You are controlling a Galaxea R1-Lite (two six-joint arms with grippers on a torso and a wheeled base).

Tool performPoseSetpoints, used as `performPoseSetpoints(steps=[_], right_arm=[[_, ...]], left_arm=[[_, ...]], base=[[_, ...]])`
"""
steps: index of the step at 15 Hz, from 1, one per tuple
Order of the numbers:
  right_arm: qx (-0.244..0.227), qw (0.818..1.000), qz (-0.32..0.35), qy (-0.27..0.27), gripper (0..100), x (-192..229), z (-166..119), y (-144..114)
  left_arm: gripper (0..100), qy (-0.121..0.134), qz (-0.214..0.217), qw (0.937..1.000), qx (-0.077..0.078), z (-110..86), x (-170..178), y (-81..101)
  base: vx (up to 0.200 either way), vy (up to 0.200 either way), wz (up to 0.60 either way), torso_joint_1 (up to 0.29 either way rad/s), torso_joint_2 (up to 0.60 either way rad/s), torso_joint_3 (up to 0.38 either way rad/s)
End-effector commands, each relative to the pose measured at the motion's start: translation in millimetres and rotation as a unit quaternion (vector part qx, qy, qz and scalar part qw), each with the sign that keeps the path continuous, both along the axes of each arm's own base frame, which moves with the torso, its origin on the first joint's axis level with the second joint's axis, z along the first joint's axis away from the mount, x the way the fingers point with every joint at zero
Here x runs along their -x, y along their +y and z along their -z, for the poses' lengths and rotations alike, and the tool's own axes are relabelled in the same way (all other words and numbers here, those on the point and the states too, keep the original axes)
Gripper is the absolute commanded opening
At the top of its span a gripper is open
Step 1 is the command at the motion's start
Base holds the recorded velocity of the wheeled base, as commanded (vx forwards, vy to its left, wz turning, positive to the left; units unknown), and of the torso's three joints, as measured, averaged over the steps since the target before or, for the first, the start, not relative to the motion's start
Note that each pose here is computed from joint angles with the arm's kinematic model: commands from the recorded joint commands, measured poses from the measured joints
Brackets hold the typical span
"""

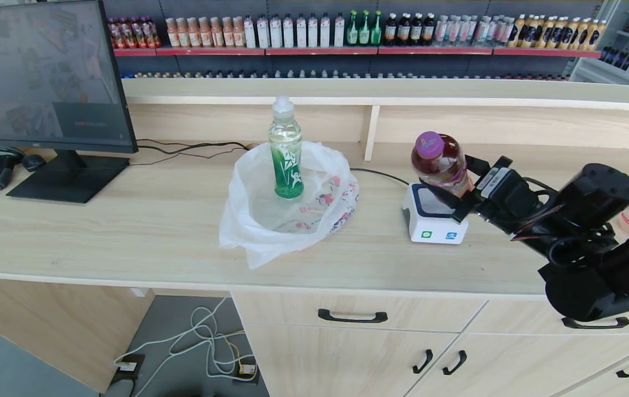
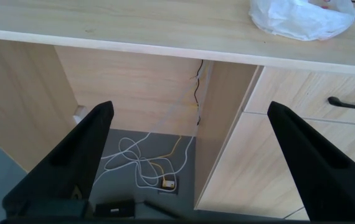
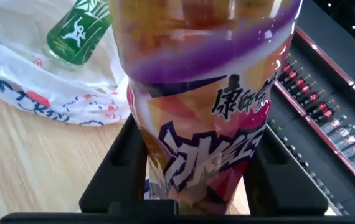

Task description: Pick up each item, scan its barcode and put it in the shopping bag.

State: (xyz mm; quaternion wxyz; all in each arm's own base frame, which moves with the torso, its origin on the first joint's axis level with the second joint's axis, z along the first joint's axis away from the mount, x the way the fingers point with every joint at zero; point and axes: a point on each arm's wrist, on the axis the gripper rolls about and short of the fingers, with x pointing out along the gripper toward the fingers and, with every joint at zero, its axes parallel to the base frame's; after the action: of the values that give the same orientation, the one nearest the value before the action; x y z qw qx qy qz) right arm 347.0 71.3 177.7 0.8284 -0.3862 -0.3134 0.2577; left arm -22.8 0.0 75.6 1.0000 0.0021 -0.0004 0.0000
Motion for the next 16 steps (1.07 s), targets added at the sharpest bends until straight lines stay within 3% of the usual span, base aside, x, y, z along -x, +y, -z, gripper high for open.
performPoseSetpoints(steps=[1, 7, 16], right_arm=[[0.013, 1.000, 0.010, 0.019, 0, -12.5, 19.0, -12.4], [0.005, 1.000, 0.009, -0.012, 0, -30.2, 9.5, -11.8], [0.007, 1.000, 0.013, 0.000, 0, -28.6, 15.3, -13.8]], left_arm=[[100, 0.000, 0.000, 1.0000, -0.001, 0.1, 0.0, 0.0], [100, 0.000, 0.000, 1.0000, 0.000, -0.1, 0.0, 0.0], [100, 0.000, 0.000, 1.0000, 0.000, -0.1, 0.0, 0.0]], base=[[0.000, 0.000, 0.00, 0.000, 0.00, 0.000], [0.000, 0.000, 0.00, 0.000, 0.00, 0.000], [0.000, 0.000, 0.00, 0.000, 0.00, 0.000]])
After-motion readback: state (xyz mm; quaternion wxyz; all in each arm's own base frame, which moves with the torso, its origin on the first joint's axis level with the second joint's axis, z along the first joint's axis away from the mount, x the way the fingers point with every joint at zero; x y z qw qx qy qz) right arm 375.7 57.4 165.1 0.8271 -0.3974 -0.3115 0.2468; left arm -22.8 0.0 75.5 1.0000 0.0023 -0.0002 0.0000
